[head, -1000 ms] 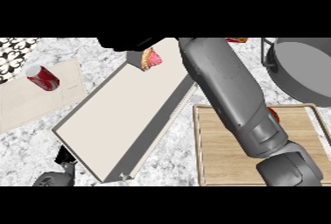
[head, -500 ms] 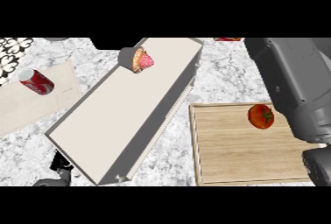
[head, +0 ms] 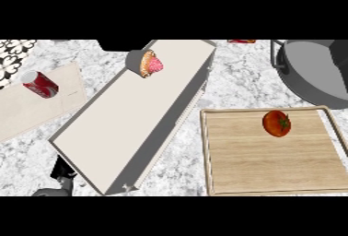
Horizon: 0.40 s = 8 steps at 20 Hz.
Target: Pick the cupcake from the tray and place it in the tiered shelf
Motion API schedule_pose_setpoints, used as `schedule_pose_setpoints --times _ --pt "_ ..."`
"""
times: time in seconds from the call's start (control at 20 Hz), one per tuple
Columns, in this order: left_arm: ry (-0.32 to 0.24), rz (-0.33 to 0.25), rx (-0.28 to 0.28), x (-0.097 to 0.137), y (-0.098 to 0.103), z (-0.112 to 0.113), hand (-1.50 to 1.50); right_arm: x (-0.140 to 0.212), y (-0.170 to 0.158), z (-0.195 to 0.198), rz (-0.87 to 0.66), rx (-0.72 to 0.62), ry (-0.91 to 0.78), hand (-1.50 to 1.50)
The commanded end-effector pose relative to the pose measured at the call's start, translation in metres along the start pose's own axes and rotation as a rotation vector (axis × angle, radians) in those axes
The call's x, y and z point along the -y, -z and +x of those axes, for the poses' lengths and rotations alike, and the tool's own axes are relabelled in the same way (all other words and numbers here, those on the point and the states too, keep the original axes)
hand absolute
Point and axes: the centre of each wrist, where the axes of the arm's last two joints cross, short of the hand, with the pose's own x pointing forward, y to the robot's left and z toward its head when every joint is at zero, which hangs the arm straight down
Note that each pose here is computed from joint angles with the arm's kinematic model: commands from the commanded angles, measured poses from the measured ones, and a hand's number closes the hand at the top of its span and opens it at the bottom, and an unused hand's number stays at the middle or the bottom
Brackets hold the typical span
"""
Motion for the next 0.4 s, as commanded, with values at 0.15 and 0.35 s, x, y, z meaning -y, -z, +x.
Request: schedule_pose_setpoints --times 0.15,0.35 --pt "0.005 -0.031 0.013 0.016 0.004 -0.004 0.00 0.057 -0.013 0.006 0.051 0.034 -0.040 -1.50" --pt "0.000 -0.012 0.007 0.002 0.007 -0.011 0.00 0.066 -0.022 -0.011 0.078 0.019 -0.105 -1.50"
